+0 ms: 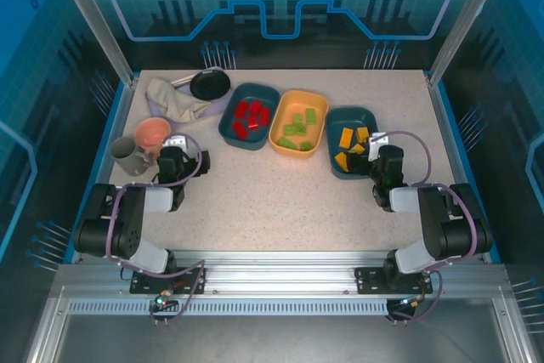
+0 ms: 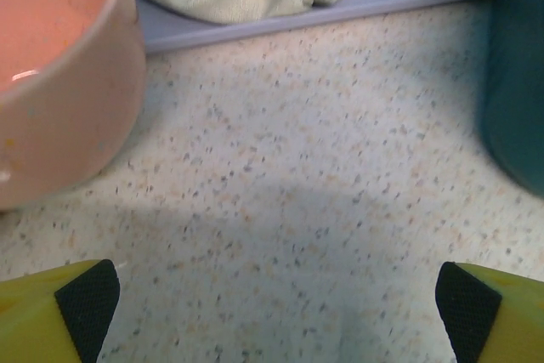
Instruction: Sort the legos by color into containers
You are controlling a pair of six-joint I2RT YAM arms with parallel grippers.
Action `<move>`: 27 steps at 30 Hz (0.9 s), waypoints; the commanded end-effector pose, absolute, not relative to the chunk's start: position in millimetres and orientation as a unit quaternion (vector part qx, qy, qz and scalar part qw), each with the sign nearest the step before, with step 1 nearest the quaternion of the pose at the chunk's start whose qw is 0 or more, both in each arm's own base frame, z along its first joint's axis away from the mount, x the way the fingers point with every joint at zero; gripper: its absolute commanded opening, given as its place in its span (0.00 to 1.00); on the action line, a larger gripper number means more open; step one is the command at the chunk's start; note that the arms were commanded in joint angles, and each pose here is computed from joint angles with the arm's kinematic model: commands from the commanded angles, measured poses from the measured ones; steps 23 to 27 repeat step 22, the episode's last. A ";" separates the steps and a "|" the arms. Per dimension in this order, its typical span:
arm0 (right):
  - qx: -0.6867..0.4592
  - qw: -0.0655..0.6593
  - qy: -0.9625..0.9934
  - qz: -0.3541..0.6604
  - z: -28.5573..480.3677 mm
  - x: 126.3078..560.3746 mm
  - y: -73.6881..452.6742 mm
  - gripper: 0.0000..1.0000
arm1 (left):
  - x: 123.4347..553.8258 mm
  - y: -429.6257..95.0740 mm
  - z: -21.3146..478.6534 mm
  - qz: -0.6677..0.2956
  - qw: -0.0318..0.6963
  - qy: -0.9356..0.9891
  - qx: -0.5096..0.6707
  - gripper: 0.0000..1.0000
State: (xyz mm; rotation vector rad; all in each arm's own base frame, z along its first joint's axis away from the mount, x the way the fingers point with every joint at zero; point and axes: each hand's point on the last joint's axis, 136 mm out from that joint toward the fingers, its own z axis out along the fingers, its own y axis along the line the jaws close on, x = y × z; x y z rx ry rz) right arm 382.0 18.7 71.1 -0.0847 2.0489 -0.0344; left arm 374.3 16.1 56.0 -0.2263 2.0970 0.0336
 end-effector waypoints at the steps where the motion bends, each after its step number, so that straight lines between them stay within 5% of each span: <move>1: -0.037 0.558 0.829 -0.015 94.5 395.3 19.0 1.00 | 392.1 17.4 92.2 0.018 0.562 0.821 -0.093 0.99; 27: -0.044 0.557 0.829 -0.019 94.2 396.0 22.1 1.00 | 391.9 17.2 91.7 0.019 0.562 0.822 -0.092 0.99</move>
